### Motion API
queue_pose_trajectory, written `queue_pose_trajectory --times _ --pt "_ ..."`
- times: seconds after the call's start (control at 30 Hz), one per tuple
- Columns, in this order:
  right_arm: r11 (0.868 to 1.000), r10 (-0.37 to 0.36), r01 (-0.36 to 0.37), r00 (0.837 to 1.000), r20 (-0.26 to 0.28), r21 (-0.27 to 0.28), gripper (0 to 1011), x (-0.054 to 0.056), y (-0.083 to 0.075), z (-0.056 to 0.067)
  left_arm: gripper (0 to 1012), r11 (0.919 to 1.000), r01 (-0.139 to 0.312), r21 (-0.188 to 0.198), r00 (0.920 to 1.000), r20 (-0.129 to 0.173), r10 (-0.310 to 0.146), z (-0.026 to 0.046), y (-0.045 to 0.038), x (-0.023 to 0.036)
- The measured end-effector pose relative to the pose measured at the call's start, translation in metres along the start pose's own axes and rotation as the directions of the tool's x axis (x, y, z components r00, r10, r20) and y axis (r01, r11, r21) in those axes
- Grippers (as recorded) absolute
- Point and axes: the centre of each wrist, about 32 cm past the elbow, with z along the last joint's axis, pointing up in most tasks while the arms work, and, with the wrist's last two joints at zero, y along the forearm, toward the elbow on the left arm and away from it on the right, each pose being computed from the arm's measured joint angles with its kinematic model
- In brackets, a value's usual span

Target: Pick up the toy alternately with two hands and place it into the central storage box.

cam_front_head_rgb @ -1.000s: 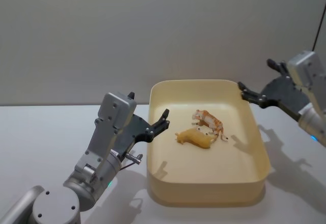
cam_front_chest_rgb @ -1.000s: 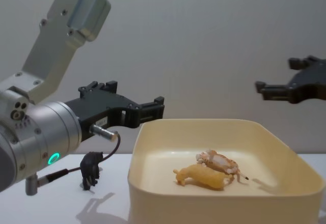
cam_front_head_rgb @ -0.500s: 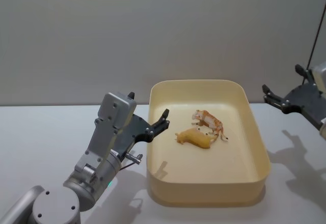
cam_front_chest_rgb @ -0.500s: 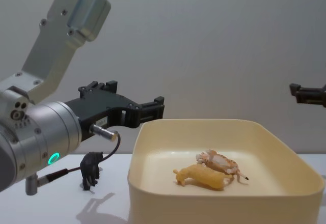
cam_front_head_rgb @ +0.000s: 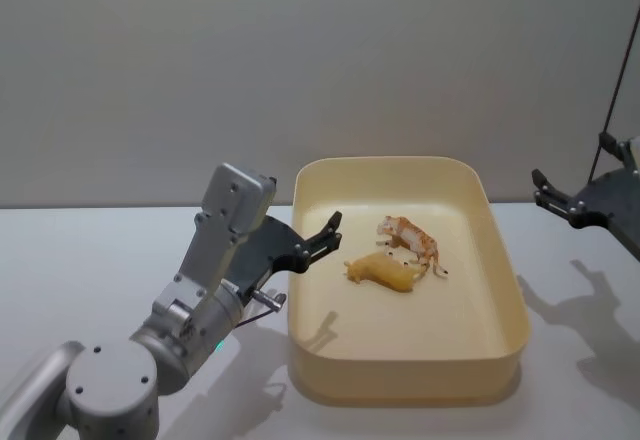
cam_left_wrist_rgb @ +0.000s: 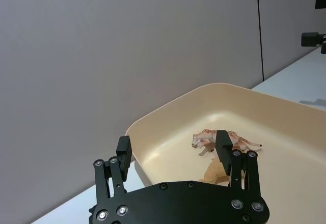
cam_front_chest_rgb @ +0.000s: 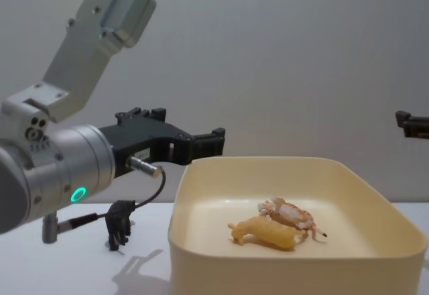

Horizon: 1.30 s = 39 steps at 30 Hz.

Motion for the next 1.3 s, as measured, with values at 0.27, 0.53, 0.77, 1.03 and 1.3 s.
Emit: queue_pose_trajectory --times 0.27,0.53,0.77,1.03,1.3 --pt "1.0 -0.008 0.008 1.0 0.0 -0.004 1001 0.0 -0.003 0.0 1001 0.9986 -0.006 0.053 0.9992 -0.039 0.008 0.0062 -0.0075 0.0037" --pt "1.0 -0.013 0.013 1.0 0.0 -0.006 1001 0.001 -0.004 -0.001 1001 0.9918 -0.065 0.11 0.9936 -0.085 0.075 0.0103 -0.0114 0.0046" --pt "1.0 -0.015 0.015 1.0 -0.001 -0.006 1001 0.001 -0.004 -0.001 1001 0.9763 -0.134 0.17 0.9805 -0.12 0.155 0.0124 -0.0129 0.0041" --pt "1.0 -0.016 0.016 1.0 -0.001 -0.007 1001 0.001 -0.005 -0.001 1001 0.9414 -0.198 0.273 0.9606 -0.137 0.242 0.0118 -0.0144 0.0048" --pt "1.0 -0.017 0.017 1.0 0.0 -0.007 1001 0.001 -0.005 -0.001 1001 0.9075 -0.227 0.354 0.9479 -0.134 0.289 0.0058 -0.0172 0.0081"
